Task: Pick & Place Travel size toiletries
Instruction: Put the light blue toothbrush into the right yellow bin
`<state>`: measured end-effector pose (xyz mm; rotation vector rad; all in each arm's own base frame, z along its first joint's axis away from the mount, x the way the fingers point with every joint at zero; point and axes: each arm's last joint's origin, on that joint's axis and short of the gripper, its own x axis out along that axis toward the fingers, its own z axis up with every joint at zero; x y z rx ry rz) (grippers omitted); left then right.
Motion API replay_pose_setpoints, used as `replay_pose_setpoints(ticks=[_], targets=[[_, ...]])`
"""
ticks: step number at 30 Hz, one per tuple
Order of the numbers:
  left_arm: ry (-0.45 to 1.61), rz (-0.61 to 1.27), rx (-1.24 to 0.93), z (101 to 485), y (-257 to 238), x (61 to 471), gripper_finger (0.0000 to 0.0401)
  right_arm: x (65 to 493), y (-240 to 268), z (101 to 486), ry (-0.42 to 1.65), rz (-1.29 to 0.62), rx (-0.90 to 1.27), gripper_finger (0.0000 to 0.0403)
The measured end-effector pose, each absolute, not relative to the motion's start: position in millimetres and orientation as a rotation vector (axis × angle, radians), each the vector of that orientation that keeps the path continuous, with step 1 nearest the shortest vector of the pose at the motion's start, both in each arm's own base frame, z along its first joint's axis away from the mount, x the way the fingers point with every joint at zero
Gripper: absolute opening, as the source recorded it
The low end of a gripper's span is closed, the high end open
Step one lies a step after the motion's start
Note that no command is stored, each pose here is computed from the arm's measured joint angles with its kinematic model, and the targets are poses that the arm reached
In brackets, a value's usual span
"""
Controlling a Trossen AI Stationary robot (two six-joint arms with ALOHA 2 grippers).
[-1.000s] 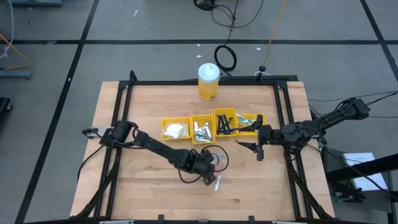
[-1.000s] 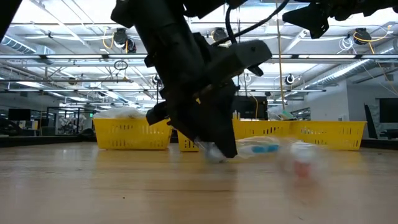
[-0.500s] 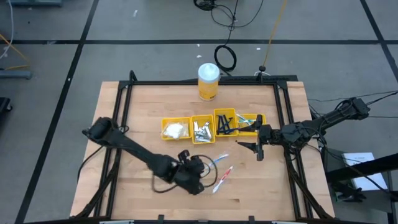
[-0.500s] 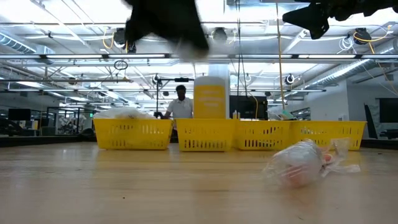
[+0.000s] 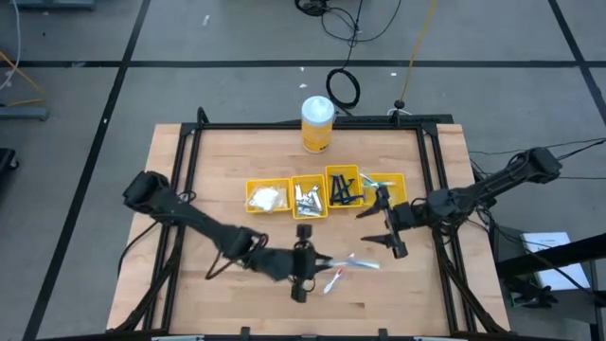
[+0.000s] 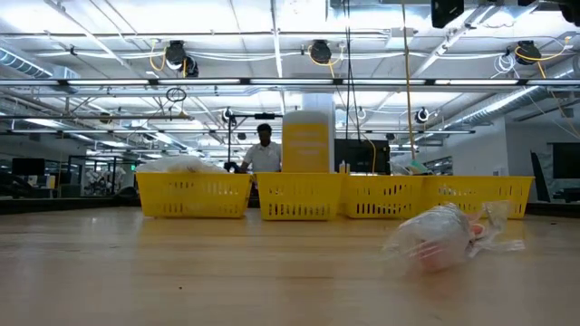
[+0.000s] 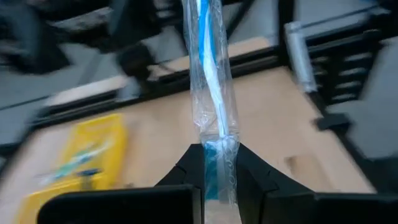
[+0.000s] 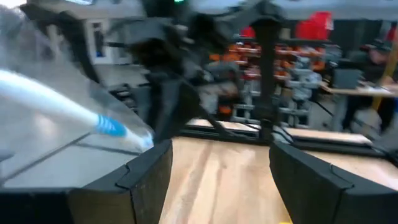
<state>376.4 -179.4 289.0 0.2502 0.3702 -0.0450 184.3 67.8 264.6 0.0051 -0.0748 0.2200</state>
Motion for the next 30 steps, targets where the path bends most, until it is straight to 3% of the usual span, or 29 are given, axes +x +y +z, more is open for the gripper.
replay_pose_setpoints(ticks=[9, 17, 30], targets=[[0.280, -0.226, 0.155, 273.6, -120.7, 400.7, 0.0038, 200.4, 77.8, 254.8, -0.100, 0.337, -0.053, 0.0254], [0.184, -0.387, 0.131, 284.0, -99.9, 406.1, 0.0038, 204.1, 80.3, 245.1, -0.030, 0.370, -0.060, 0.0254], [0.201, -0.367, 0.114, 286.6, -89.6, 405.8, 0.0038, 201.8, 85.1, 255.4, -0.148, 0.397, -0.069, 0.0247]])
